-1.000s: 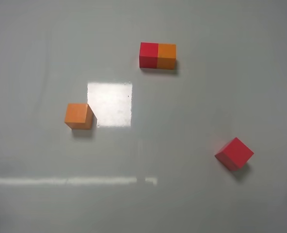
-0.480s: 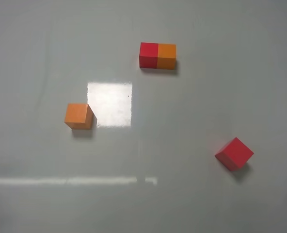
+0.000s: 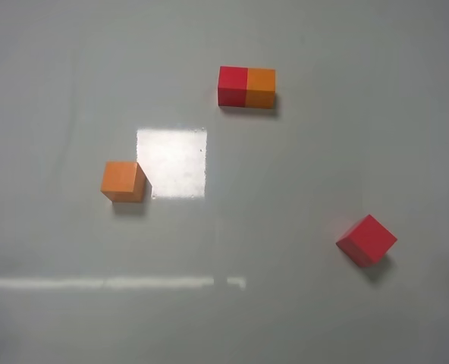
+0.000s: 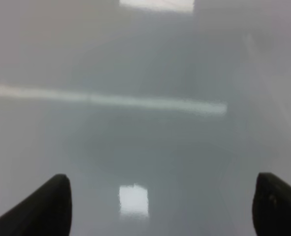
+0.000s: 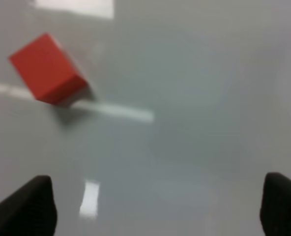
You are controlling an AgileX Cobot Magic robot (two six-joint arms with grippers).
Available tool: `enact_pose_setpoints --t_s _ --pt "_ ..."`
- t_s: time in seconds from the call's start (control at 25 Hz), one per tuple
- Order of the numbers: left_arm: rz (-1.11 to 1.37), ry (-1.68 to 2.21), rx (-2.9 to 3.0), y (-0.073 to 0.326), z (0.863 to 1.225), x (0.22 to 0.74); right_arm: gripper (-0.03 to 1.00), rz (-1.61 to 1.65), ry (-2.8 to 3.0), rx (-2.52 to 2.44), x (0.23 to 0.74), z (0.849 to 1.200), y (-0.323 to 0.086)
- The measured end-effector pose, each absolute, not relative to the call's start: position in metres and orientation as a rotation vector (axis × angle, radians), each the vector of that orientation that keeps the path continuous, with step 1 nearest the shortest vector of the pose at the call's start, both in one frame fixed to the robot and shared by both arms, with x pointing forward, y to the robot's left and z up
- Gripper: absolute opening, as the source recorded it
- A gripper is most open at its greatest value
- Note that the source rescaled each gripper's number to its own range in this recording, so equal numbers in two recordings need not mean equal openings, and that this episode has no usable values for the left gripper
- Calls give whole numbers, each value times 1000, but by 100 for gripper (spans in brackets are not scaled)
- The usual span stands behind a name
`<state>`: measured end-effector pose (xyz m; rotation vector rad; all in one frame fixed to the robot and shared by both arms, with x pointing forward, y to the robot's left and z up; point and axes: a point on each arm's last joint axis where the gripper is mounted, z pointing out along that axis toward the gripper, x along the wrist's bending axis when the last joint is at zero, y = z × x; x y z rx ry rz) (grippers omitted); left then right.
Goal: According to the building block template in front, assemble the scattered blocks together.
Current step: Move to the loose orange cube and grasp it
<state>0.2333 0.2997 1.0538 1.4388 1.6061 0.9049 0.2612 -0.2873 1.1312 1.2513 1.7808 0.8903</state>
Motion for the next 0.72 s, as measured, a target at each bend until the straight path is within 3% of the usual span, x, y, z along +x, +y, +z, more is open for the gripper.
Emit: enact_pose_setpoints --t_s 0.4,0.56,0.72 --pt "905 1606 1439 300 1054 233 100 922 2127 633 342 1241 -249" --pt "905 1606 1439 300 1054 233 100 903 2202 464 387 1262 -203" --pt "905 1606 1439 300 1054 233 100 846 2280 411 420 1256 -134"
